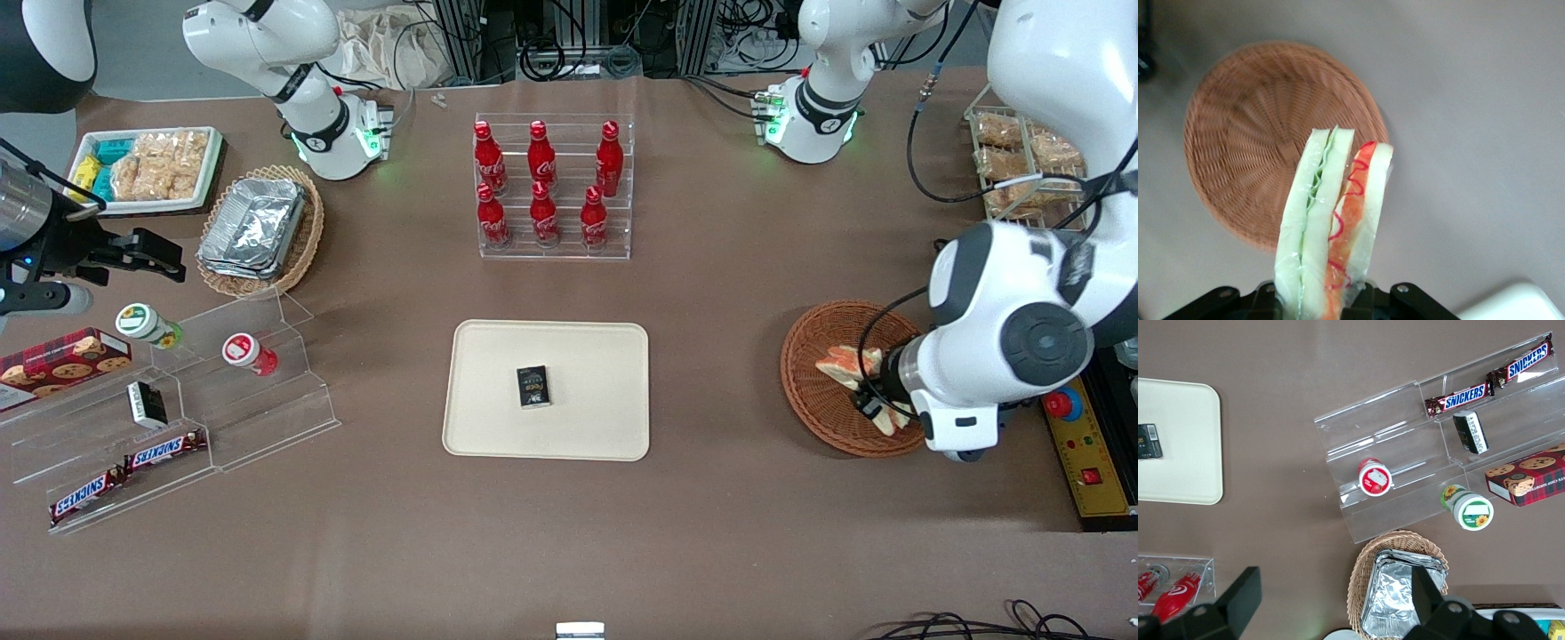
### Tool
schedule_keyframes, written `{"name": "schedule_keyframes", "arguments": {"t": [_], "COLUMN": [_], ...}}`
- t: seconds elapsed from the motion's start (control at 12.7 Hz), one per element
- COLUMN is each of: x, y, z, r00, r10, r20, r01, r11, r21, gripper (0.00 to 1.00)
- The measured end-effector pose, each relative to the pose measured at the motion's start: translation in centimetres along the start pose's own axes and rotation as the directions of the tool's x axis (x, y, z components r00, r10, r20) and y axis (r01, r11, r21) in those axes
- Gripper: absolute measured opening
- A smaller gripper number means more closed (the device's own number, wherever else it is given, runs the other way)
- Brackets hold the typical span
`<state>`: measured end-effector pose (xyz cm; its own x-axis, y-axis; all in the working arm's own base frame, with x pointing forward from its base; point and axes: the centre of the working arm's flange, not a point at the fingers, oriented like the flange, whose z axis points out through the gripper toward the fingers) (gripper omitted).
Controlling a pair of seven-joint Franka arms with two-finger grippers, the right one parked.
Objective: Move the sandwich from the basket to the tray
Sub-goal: 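Lift the sandwich and carry it over the cream tray, then lower the sandwich onto the tray beside the tissue pack and release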
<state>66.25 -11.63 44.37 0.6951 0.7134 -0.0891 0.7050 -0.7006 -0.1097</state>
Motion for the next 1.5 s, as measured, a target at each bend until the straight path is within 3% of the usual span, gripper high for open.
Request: {"name": "schedule_keyframes", "arguments": {"t": [0.16, 0.39, 0.55, 0.63, 0.79, 0.95, 1.18, 1.5], "x": [-3.2, -9.0, -12.8, -14.6, -18.0, -20.7, -20.8, -23.2], "y": [1.5, 5.0, 8.9, 11.0, 14.4, 17.0, 18.4, 19.5], "z": [-3.3, -4.1, -2.7, -1.2, 3.2, 8.1, 12.9, 18.2], "r00": [0.997, 0.985, 0.970, 0.959, 0.926, 0.892, 0.845, 0.777], "r10": [0.071, 0.170, 0.242, 0.281, 0.366, 0.436, 0.527, 0.623], "r20": [0.027, 0.035, 0.003, -0.033, -0.091, -0.117, -0.095, -0.087], "r01": [-0.070, -0.167, -0.239, -0.283, -0.376, -0.449, -0.535, -0.628], "r11": [0.997, 0.982, 0.958, 0.943, 0.915, 0.886, 0.838, 0.776], "r21": [-0.039, -0.087, -0.158, -0.176, -0.149, -0.119, -0.107, -0.053], "gripper": [0.18, 0.18, 0.18, 0.18, 0.18, 0.18, 0.18, 0.18]}}
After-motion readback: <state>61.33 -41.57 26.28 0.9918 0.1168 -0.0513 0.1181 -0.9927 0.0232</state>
